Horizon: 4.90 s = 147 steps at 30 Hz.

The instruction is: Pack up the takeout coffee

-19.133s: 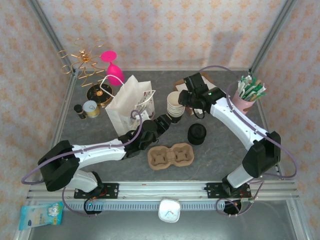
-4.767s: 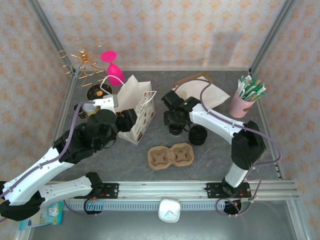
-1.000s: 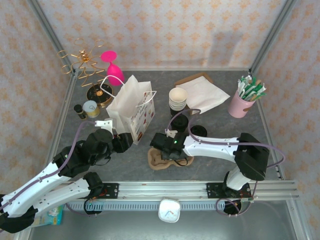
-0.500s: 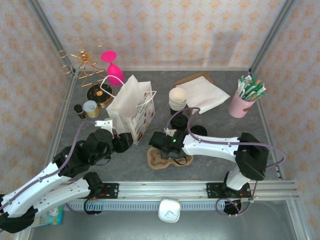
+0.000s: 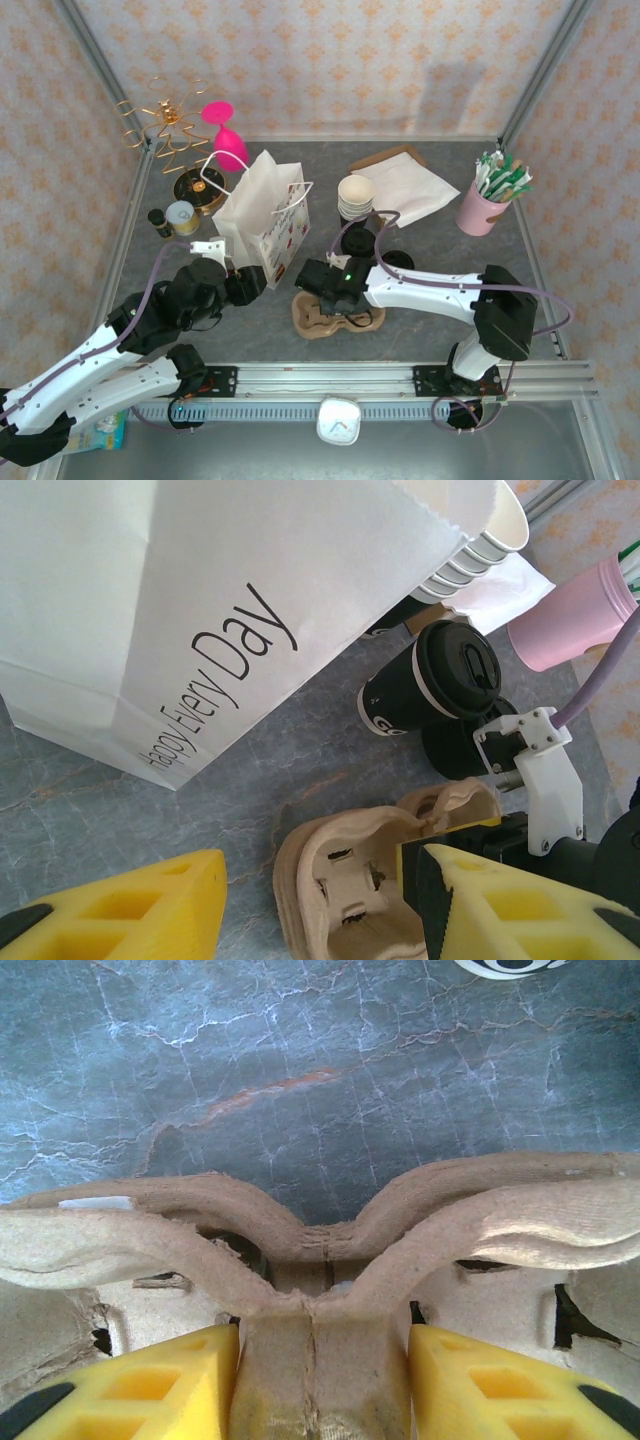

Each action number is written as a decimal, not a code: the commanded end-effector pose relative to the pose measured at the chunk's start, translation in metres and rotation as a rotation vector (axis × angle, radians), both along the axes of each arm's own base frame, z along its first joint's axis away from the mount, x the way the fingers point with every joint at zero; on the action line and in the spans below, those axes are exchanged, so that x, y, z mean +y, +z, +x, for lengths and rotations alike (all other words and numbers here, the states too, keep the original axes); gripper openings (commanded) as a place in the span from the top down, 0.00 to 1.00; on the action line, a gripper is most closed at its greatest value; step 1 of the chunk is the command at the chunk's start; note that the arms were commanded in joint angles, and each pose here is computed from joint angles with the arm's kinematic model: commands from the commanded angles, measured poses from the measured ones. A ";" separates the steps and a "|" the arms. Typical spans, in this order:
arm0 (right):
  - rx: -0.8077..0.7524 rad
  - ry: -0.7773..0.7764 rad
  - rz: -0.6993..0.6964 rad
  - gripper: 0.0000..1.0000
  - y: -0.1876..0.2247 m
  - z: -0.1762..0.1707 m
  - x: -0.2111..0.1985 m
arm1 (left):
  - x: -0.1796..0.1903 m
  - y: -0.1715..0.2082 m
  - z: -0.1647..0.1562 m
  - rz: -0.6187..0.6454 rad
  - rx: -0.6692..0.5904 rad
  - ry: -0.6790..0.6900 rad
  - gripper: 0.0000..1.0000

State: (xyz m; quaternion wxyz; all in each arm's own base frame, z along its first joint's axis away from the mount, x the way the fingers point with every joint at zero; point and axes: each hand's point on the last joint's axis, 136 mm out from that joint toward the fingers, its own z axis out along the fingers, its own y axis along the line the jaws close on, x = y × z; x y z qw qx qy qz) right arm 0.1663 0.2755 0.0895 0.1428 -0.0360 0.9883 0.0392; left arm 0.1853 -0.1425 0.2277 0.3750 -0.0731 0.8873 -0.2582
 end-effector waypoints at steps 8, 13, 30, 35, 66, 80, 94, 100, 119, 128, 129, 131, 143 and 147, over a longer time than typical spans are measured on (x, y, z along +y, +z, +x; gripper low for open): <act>-0.035 -0.012 0.040 0.56 0.027 0.005 -0.012 | 0.006 0.011 0.002 0.001 -0.021 0.029 0.45; -0.041 -0.012 0.055 0.56 0.037 0.006 -0.018 | 0.008 0.016 0.003 -0.001 -0.030 0.036 0.45; -0.164 -0.043 0.216 0.57 0.102 0.027 -0.037 | 0.013 0.051 0.007 -0.008 -0.083 0.059 0.44; -0.193 -0.038 0.249 0.57 0.123 0.033 -0.040 | 0.017 0.065 0.007 -0.021 -0.108 0.073 0.44; -0.525 0.104 0.356 0.59 0.308 0.138 -0.034 | 0.047 0.077 0.058 -0.228 -0.057 0.523 0.32; -0.552 0.201 0.409 0.60 0.336 0.151 -0.008 | 0.045 0.039 0.103 -0.310 0.109 0.532 0.35; -0.508 0.341 0.523 0.61 0.334 0.145 0.030 | 0.054 0.039 0.098 -0.213 0.113 0.528 0.58; -0.503 0.380 0.550 0.61 0.336 0.139 0.042 | 0.059 0.045 0.095 -0.134 0.106 0.497 0.69; -0.484 0.443 0.653 0.61 0.353 0.117 0.072 | 0.055 0.056 0.072 -0.061 0.155 0.371 1.00; -0.408 0.465 0.692 0.61 0.338 0.104 0.099 | 0.059 0.060 0.065 -0.047 0.161 0.373 1.00; -0.392 0.467 0.694 0.62 0.333 0.103 0.102 | 0.059 0.062 0.066 -0.059 0.149 0.378 1.00; -0.361 0.472 0.708 0.62 0.326 0.100 0.109 | 0.058 0.062 0.068 -0.071 0.140 0.381 1.00; -0.261 0.446 0.651 0.63 0.279 0.092 0.115 | 0.059 0.074 0.069 -0.095 0.096 0.379 1.00; -0.276 0.404 0.615 0.63 0.276 0.104 0.109 | 0.054 0.074 0.069 -0.100 0.096 0.349 1.00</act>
